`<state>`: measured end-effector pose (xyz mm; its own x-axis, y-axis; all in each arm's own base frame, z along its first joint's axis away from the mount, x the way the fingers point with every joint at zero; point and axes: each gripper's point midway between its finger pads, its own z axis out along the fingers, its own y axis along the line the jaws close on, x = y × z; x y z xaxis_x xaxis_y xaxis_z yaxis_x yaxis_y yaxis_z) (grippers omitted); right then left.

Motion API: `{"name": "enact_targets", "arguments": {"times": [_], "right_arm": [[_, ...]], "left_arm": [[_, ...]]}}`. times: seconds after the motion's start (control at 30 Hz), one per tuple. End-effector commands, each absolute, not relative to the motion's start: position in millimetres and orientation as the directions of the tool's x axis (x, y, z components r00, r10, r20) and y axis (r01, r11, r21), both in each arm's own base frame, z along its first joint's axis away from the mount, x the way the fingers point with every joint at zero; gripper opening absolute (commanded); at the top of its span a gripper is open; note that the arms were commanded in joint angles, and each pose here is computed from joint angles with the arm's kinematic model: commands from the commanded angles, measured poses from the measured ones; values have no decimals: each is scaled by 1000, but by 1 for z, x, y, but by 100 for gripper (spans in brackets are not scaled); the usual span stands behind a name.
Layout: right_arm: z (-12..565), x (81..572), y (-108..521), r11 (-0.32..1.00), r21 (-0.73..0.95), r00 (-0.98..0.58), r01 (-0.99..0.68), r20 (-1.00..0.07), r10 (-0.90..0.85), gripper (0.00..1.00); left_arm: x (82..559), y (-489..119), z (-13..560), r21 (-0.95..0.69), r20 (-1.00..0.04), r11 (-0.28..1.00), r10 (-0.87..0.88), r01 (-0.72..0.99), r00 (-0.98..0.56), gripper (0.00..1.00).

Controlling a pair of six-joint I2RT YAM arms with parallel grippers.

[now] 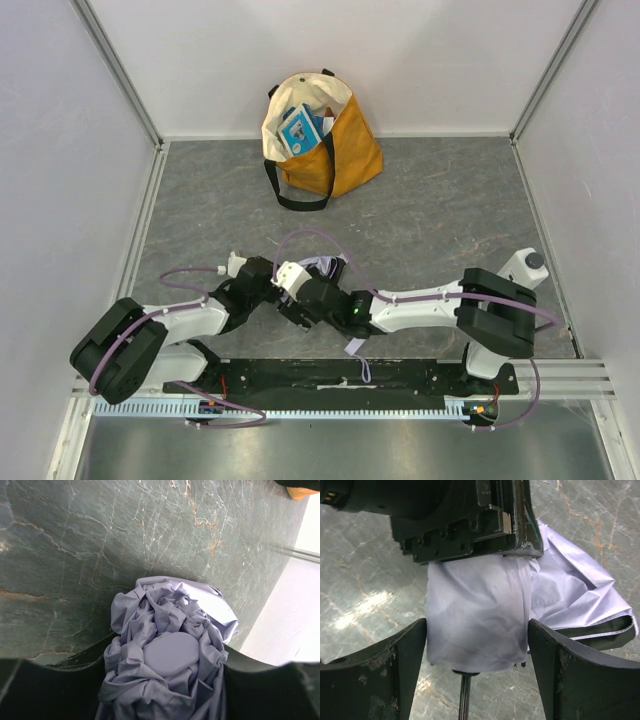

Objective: Put away the umbrella

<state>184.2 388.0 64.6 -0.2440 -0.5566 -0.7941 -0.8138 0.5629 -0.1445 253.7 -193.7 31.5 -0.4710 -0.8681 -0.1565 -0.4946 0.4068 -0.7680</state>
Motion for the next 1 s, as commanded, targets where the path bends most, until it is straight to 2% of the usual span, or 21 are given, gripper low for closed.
{"name": "enact_targets", "arguments": {"times": [0.0, 0.33, 0.43, 0.57, 0.67, 0.77, 0.83, 0.87, 0.97], "right_arm": [[82, 206, 401, 641, -268, -160, -719, -834, -529, 87], [72, 221, 403, 664, -401, -126, -631, -792, -597, 84], [57, 222, 398, 650, -435, -121, -623, -767, -630, 79], [32, 217, 383, 647, -442, -161, -621, -736, -658, 60], [21, 206, 377, 660, -386, -203, -645, -746, -635, 43], [7, 191, 373, 659, -323, -243, -679, -748, -617, 23], [-2, 184, 369, 660, -282, -278, -696, -742, -610, 5], [-8, 179, 367, 664, -258, -301, -701, -738, -604, 0], [-27, 161, 364, 649, -129, -377, -750, -722, -579, 0]], "left_arm": [[240, -181, 14, -692, -179, 440, -872, -573, -455, 2], [236, -190, 8, -664, -185, 484, -845, -570, -501, 2], [236, -193, 10, -659, -195, 496, -839, -565, -508, 2], [230, -198, 6, -619, -197, 528, -821, -581, -536, 2], [224, -201, 0, -604, -191, 529, -822, -596, -536, 2], [221, -204, -5, -589, -183, 534, -819, -606, -544, 2], [219, -207, -7, -584, -179, 542, -812, -604, -556, 2], [219, -208, -6, -584, -182, 546, -809, -601, -559, 2], [220, -211, -2, -586, -199, 562, -798, -583, -569, 2]]}}
